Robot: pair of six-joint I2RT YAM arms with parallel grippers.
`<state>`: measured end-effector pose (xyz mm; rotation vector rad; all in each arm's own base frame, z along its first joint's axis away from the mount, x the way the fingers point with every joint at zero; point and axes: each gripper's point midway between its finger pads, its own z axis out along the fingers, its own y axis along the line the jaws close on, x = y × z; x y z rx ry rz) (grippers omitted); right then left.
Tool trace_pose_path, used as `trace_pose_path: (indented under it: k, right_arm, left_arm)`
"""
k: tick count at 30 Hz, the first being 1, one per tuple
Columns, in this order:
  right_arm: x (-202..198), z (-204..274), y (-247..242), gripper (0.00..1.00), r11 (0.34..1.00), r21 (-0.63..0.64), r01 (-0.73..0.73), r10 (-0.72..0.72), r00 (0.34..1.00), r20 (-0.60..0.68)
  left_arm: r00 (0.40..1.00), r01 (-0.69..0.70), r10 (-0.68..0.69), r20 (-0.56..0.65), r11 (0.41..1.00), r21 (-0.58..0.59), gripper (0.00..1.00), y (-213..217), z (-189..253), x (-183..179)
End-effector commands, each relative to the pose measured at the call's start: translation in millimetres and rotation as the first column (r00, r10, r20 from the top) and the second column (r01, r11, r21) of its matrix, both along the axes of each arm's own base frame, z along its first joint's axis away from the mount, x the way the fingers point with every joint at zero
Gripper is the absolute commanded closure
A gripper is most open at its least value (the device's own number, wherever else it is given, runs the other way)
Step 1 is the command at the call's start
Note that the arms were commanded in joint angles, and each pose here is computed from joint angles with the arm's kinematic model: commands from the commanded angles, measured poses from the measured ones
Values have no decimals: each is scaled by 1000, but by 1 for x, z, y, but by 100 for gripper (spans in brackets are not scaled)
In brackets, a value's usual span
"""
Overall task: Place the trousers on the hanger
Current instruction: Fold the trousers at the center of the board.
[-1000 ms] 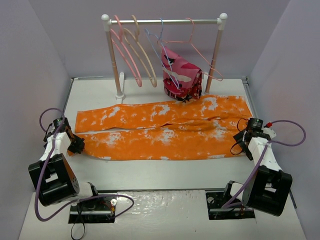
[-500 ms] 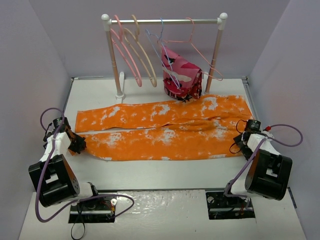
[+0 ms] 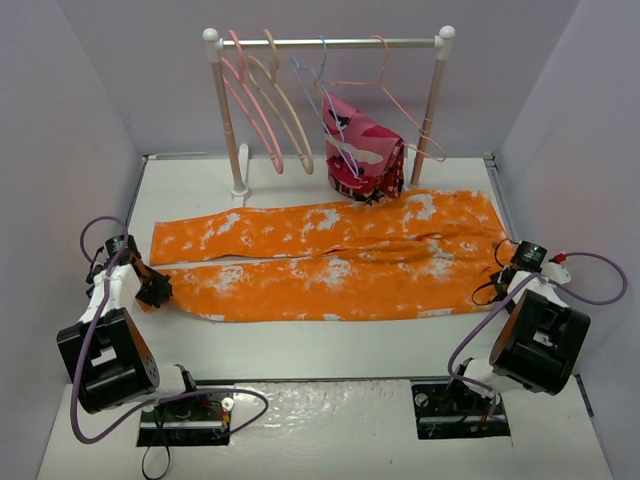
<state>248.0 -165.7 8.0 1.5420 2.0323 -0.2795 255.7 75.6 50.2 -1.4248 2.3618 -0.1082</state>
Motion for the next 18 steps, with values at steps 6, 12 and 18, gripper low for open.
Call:
trace_pose_path:
  k: [6,12,18]
  right_arm:
    - [-19,10,17,100,997,67,-24,27,998,-51]
    - [-17,68,11,100,998,8,61,-61,997,48]
    - [-5,147,-5,100,991,-85,103,-88,983,163]
  left_arm:
    - [991,-34,32,127,999,19,100,13,56,30]
    - [970,-139,130,205,990,28,100,36,96,45]
    - [918,-258,254,305,966,-29,100,58,128,51]
